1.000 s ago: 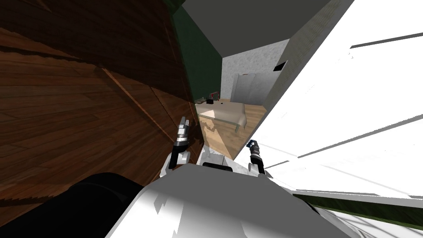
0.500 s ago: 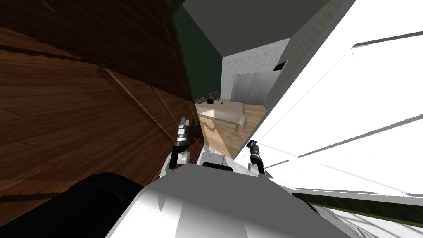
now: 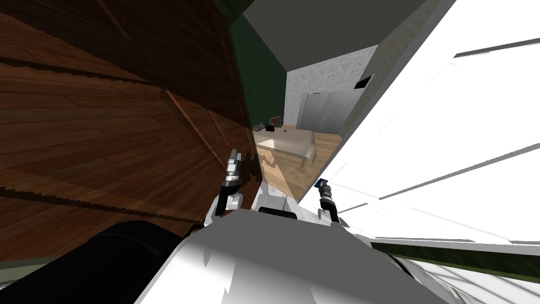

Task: Pull the door open

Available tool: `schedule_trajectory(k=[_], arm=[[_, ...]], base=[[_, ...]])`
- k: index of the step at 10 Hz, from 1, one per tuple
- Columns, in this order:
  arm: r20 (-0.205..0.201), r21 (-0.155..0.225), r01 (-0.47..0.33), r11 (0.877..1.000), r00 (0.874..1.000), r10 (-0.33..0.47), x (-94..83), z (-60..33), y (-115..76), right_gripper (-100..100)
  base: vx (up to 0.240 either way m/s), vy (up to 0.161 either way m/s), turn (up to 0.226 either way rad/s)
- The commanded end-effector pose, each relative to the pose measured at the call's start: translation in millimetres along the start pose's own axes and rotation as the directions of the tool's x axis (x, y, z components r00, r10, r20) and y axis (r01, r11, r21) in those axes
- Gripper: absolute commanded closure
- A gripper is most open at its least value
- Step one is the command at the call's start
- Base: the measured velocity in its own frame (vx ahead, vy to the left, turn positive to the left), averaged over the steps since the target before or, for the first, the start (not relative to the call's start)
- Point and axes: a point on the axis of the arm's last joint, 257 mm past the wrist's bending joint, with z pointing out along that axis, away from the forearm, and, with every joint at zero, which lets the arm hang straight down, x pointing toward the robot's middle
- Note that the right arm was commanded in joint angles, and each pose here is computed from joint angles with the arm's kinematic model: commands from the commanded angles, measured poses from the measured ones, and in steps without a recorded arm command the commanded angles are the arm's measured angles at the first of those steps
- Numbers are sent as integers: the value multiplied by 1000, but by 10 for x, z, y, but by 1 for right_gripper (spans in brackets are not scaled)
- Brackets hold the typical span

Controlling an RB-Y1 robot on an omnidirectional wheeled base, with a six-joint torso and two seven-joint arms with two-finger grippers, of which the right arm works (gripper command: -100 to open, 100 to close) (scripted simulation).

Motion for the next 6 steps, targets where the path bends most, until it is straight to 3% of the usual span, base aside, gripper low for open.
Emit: schedule_trajectory(k=[1, 6], arm=[[-23, 5, -3, 1000, 1000, 4, 34, -21, -13, 100], [-89, 8, -5, 1000, 996, 6, 95, -46, -11, 100]], base=[[-197, -24, 118], [-222, -40, 123]])
